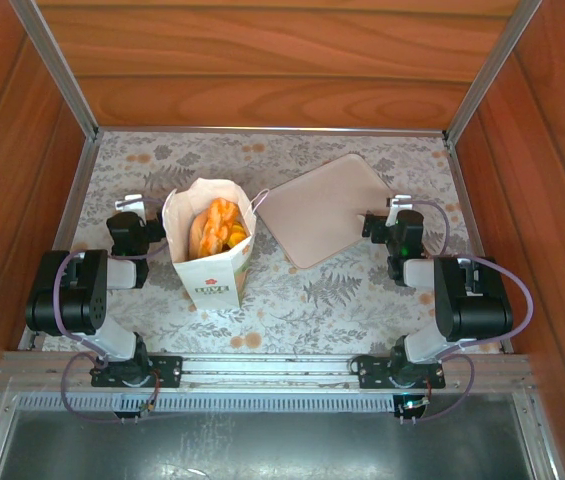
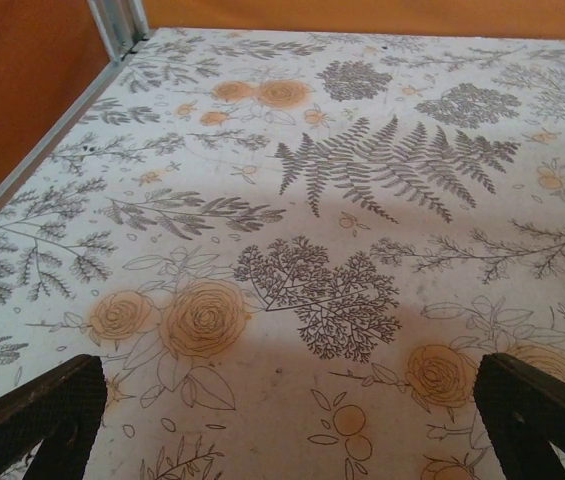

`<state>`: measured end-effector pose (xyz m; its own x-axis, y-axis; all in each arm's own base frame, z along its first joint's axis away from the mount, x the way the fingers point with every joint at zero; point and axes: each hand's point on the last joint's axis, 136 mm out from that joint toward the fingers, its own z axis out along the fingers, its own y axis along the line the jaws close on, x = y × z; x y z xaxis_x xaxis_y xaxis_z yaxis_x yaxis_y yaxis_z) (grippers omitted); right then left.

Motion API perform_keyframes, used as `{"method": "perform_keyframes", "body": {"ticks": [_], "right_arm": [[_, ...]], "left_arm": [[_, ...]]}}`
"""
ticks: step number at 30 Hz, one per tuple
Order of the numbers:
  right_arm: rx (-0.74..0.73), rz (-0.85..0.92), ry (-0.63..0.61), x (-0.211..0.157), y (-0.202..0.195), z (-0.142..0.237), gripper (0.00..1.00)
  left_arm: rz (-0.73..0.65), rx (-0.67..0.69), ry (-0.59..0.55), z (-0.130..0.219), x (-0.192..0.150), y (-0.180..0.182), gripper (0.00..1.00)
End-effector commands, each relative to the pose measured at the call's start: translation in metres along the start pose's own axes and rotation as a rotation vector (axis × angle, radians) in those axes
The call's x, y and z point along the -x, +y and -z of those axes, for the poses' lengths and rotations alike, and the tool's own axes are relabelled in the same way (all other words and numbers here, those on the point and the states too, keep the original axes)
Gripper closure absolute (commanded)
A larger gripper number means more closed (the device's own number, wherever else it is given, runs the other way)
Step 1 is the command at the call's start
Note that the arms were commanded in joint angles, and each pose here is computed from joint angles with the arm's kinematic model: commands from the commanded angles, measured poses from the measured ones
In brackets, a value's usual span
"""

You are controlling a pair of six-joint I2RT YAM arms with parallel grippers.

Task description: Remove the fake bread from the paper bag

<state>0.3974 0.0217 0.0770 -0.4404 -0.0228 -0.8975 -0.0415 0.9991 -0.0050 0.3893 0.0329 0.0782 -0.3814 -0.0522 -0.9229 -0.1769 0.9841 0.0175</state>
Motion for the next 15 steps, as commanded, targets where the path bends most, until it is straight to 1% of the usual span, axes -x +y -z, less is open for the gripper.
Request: {"method": "perform_keyframes", "body": {"ticks": [1,6,8,10,12,15], "right_arm": [[0.038,0.024,-0.036,0.019,0.005,0.003,0.0],[-0.019,-0.005,-0.03,0.029,-0.005,0.012,0.0],[-0.045,-0.027,-0.016,0.033,-0.009,0.017,0.0],[-0.09,-0.079,0.022,0.034,-0.017,0.023,0.0],[-0.106,-0.111,0.068,0.034,-0.02,0.03,0.0],[-0.126,-0.143,0.094,0.039,-0.022,0.043,0.0]], "left_arm": [[0.056,0.064,-0.053,0.008,0.016,0.015,0.0],[0.107,0.167,-0.107,0.026,0.028,0.035,0.0],[0.119,0.185,-0.129,0.034,0.035,0.039,0.0],[0.137,0.205,-0.156,0.044,0.045,0.044,0.0],[0.203,0.23,-0.17,0.054,0.055,0.051,0.0],[0.267,0.175,-0.161,0.068,0.079,0.045,0.0]]}}
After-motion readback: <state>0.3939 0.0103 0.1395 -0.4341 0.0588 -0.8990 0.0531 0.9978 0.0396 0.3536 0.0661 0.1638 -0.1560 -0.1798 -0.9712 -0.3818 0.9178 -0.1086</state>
